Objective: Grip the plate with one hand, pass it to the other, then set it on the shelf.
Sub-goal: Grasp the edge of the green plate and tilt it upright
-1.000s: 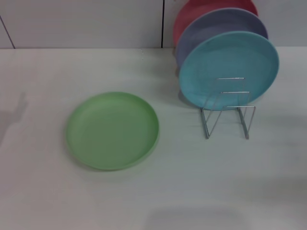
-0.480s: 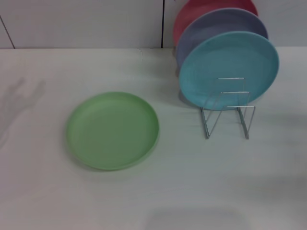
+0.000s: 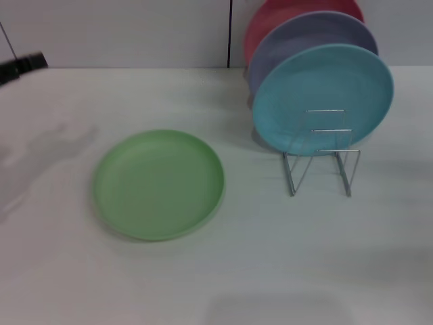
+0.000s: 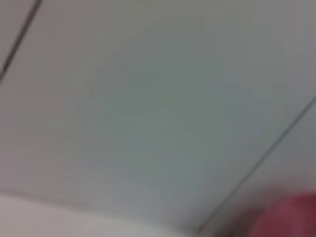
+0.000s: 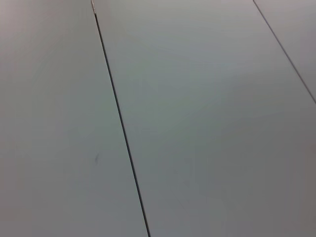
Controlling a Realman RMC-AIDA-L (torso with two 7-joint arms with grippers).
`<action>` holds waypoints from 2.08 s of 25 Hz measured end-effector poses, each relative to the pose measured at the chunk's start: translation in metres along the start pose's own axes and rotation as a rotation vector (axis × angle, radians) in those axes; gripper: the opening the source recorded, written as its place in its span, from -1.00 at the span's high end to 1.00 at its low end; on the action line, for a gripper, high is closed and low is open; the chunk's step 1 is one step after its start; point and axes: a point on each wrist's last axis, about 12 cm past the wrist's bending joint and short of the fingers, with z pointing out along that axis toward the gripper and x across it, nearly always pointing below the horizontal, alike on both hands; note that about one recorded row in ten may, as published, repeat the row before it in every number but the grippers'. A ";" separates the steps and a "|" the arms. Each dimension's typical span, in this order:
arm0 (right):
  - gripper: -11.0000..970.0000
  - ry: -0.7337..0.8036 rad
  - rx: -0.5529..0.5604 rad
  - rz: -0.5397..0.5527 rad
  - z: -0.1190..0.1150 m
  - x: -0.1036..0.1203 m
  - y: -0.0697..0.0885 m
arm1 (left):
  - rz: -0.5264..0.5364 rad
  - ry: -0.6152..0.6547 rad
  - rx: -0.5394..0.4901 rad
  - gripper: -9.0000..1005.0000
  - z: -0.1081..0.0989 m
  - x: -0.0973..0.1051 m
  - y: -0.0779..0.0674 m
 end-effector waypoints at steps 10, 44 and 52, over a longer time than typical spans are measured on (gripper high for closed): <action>-0.45 0.000 -0.001 0.001 0.001 0.000 0.001 | 0.195 0.355 -0.197 -0.54 0.028 -0.015 -0.040; -0.45 -0.006 -0.005 -0.007 0.003 -0.001 -0.001 | 0.120 0.704 -0.390 -0.40 0.087 0.021 -0.072; -0.45 -0.004 -0.005 -0.015 0.004 -0.002 -0.004 | 0.097 0.714 -0.403 -0.35 0.094 0.027 -0.071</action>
